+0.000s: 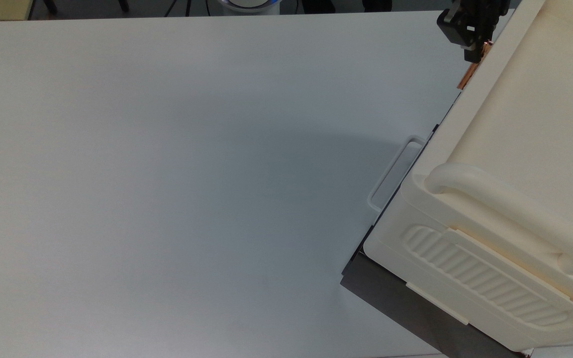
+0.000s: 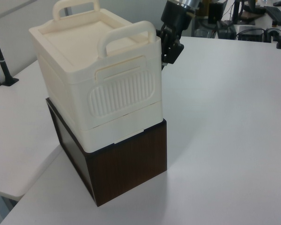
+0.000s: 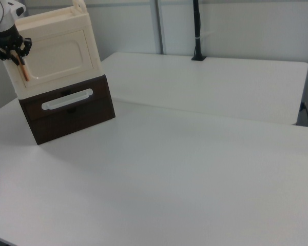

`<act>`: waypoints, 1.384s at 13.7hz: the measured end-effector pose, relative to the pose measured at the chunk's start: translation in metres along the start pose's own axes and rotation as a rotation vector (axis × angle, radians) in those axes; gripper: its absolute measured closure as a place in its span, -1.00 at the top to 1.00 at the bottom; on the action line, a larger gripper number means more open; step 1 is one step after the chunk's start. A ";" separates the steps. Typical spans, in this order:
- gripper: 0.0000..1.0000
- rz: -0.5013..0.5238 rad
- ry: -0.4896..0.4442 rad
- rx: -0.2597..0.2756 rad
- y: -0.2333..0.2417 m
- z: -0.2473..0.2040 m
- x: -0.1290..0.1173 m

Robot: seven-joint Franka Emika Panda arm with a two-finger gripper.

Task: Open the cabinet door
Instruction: 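Close the gripper on the orange door handle strip, then pull the handle outward, swinging the cream door open on its hinge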

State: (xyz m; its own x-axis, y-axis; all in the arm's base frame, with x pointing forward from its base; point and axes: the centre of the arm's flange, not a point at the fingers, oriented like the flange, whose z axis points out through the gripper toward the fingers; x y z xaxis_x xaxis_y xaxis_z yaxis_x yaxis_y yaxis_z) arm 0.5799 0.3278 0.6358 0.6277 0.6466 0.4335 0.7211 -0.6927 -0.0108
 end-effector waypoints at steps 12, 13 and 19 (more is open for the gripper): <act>-0.24 0.107 -0.205 0.029 0.062 -0.058 -0.061; 0.06 0.147 -0.233 0.027 0.081 -0.072 -0.077; 0.66 0.207 -0.180 -0.014 0.102 -0.143 -0.105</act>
State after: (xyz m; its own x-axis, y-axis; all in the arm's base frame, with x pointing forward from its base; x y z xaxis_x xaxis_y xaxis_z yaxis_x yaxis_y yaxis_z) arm 0.5456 0.1438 0.7181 0.8041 0.5366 0.2559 0.5689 -0.8194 -0.0693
